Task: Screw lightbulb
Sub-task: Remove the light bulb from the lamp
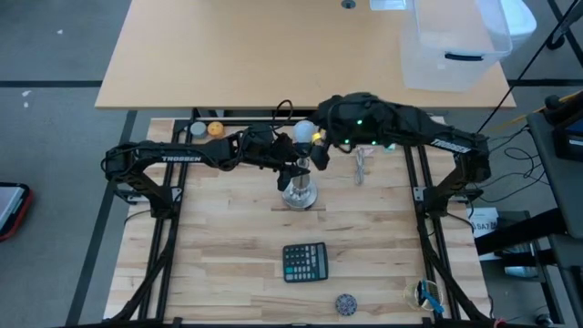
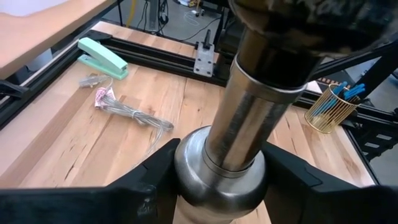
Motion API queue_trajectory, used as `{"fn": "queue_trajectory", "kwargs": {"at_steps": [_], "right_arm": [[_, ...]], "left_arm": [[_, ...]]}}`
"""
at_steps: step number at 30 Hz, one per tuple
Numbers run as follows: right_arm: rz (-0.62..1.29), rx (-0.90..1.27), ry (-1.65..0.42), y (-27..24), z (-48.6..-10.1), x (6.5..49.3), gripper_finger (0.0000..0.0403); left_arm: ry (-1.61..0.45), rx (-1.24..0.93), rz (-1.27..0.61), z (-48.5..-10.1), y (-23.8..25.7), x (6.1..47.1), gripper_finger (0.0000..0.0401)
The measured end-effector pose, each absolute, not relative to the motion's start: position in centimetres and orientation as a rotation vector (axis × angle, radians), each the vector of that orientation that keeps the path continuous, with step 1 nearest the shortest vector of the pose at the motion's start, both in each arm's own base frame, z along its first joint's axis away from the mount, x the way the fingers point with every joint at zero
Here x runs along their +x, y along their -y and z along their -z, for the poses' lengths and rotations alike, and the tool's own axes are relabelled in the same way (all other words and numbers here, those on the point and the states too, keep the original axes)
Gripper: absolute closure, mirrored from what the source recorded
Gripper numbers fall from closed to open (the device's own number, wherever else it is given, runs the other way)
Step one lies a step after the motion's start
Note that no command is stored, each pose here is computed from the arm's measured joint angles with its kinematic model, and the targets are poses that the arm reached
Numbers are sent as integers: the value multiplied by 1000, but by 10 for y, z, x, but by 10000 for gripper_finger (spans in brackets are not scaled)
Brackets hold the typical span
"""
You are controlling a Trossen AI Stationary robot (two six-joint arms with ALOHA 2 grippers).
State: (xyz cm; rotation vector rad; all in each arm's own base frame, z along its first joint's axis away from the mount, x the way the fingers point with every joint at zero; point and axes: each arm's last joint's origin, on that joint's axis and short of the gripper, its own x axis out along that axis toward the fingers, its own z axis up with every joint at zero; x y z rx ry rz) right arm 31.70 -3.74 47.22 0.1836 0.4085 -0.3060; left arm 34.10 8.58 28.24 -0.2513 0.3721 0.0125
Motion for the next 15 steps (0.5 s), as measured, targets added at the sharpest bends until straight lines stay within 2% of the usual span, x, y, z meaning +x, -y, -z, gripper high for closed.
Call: {"fn": "queue_trajectory", "kwargs": {"at_steps": [9,15], "right_arm": [[330,131,-411,38,-462,335,41],[303,90,-413,38,-464,333,106]], "left_arm": [[-380,-253,-16,-282,-86,340,226],[-382,-250,-15,-282,-86,340,226]]}}
